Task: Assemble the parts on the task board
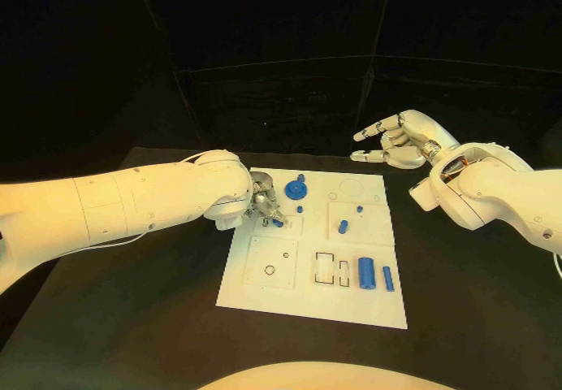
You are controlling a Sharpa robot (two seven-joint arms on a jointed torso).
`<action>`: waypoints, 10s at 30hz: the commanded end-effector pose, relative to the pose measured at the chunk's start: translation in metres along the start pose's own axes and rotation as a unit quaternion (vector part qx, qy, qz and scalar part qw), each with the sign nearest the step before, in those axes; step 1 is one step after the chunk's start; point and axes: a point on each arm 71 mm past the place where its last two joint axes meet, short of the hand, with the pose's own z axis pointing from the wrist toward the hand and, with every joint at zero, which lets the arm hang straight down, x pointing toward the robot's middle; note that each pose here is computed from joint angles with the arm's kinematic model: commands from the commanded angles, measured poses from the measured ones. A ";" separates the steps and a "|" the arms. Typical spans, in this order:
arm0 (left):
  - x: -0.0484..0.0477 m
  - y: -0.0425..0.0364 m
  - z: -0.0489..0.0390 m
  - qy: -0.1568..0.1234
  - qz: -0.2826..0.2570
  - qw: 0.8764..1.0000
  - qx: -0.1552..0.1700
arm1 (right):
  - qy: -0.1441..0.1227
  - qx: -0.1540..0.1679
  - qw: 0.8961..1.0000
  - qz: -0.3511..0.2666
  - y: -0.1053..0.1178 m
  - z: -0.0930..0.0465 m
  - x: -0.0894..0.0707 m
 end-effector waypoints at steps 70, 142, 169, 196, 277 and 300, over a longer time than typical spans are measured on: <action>-0.0049 -0.0012 0.0117 0.016 -0.017 0.999 -0.024 | -0.011 -0.008 1.000 -0.003 0.002 0.000 -0.002; -0.0792 0.0173 0.0276 0.003 0.058 0.994 -0.087 | -0.009 -0.004 1.000 -0.005 -0.003 0.009 -0.002; -0.0750 0.0149 0.0347 0.011 0.059 0.995 -0.076 | -0.007 -0.005 1.000 -0.004 -0.001 0.011 0.001; -0.0706 0.0121 0.0370 0.019 0.062 0.996 -0.067 | -0.003 -0.006 1.000 -0.003 0.000 0.012 0.002; -0.0202 0.0314 -0.0099 -0.049 0.017 0.998 0.019 | 0.002 -0.002 1.000 0.001 -0.004 0.011 0.000; -0.0091 0.0316 -0.0065 -0.019 0.030 0.999 0.017 | 0.004 0.002 1.000 0.001 -0.005 0.012 0.001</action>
